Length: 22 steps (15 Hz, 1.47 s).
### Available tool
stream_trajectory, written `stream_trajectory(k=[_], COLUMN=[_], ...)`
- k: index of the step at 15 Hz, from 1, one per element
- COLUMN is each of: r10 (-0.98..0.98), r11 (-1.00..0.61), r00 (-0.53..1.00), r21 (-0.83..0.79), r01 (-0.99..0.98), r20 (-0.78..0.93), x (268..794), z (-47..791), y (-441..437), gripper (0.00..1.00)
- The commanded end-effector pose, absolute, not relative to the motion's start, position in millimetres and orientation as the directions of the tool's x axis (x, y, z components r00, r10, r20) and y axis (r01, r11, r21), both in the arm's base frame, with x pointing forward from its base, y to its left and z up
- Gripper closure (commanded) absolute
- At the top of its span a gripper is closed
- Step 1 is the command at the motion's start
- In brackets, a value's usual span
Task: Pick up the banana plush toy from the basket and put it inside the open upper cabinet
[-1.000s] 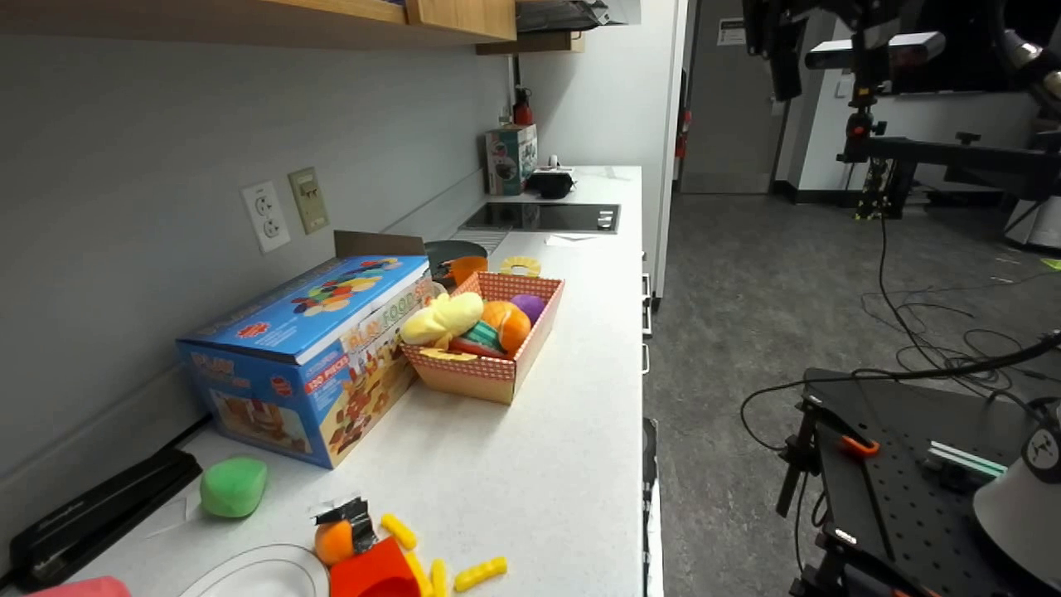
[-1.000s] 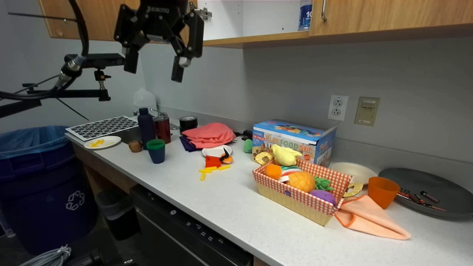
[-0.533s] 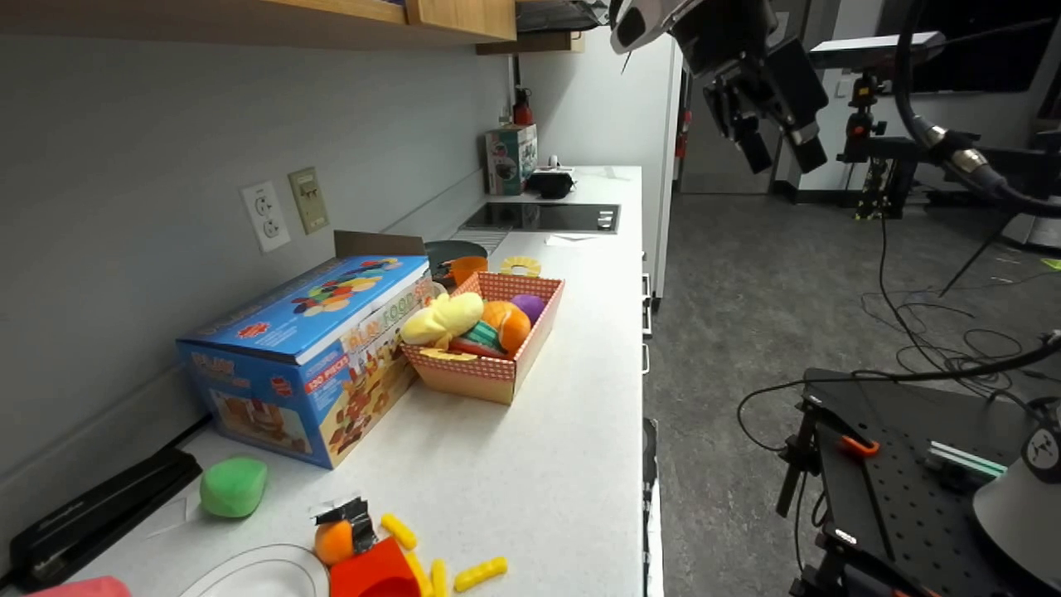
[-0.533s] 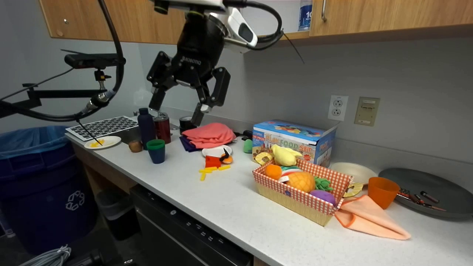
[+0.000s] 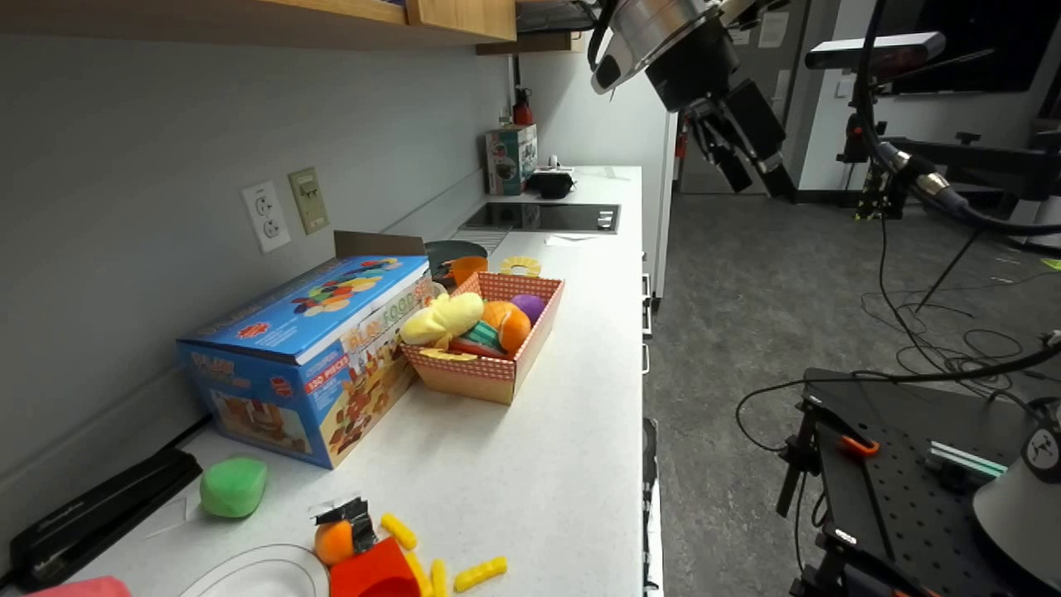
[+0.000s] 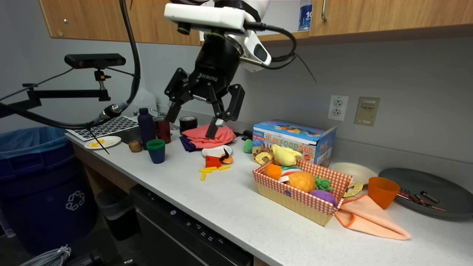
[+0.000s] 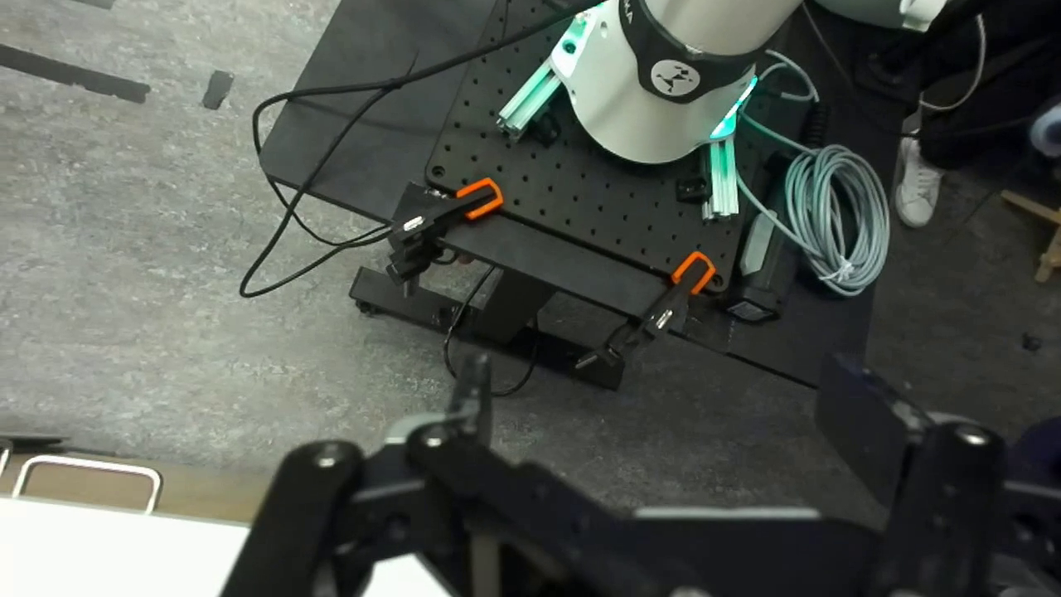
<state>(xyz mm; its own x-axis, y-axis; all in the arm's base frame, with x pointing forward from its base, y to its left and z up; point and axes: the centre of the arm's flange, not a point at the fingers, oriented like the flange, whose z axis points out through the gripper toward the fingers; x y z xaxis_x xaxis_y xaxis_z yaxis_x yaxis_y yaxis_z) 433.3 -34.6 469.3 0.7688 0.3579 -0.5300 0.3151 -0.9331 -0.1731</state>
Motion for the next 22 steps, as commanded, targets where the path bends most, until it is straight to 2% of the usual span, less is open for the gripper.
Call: stream_trajectory(k=[1,7,16,22], r10=[0.335,0.359,0.366,0.383], r11=[-0.941,-0.931,-0.928,-0.920], r00=[0.812,0.856,0.870,0.857], r21=[-0.120,-0.077,-0.056,-0.057], r01=[0.317,0.357,0.369,0.388], r20=[-0.478,-0.372,-0.331,-0.344], x=[481.9,536.2,595.8,588.2], z=[471.3,464.3,448.0,437.4], y=[-38.4,-34.3,-20.2,-15.3], gripper=[0.00,0.00,0.00,0.00])
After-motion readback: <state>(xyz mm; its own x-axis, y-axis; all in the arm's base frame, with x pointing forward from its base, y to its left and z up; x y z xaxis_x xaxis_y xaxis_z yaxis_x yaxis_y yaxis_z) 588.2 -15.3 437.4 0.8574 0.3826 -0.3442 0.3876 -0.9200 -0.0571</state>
